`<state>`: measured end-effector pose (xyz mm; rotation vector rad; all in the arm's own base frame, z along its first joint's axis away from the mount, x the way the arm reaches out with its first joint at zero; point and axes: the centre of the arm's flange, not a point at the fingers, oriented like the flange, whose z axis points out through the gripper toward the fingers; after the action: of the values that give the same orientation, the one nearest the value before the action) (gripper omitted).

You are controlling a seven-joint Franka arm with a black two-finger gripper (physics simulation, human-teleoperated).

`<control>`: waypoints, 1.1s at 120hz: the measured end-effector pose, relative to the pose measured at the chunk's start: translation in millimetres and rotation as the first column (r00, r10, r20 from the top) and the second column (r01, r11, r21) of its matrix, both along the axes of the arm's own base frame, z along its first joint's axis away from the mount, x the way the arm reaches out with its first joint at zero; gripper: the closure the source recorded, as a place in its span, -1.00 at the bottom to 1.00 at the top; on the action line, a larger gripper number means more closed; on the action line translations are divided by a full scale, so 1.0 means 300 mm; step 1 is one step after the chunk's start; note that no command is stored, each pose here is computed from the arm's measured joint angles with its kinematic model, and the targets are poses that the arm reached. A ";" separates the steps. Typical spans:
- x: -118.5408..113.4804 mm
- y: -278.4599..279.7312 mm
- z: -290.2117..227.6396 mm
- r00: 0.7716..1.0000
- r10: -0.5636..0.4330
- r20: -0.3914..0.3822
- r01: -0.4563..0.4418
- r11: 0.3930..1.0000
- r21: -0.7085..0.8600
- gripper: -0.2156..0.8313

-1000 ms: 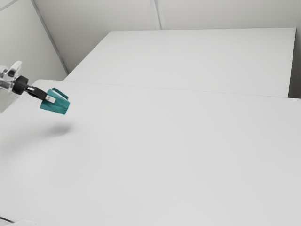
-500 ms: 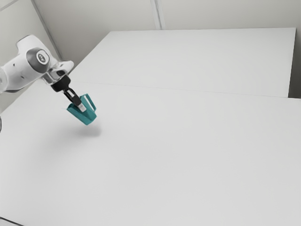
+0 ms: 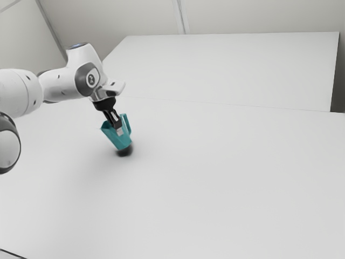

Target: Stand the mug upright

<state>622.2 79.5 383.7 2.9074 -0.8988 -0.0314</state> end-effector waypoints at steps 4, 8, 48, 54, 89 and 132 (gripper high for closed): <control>0.002 -0.022 -0.005 1.000 -0.004 -0.002 0.004 1.000 0.015 0.91; 0.004 -0.045 -0.012 1.000 -0.010 -0.003 0.010 0.999 0.033 0.91; 0.025 -0.182 -0.083 1.000 0.011 0.021 -0.014 0.986 0.168 0.91; 0.029 -0.185 -0.097 0.999 0.027 0.025 -0.030 0.984 0.174 0.91; 0.040 -0.197 -0.122 0.993 0.109 0.047 -0.116 0.976 0.185 0.91; 0.047 -0.199 -0.107 0.985 0.162 0.064 -0.171 0.968 0.183 -0.14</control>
<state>636.3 20.0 351.7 3.1623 -0.6895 -0.0344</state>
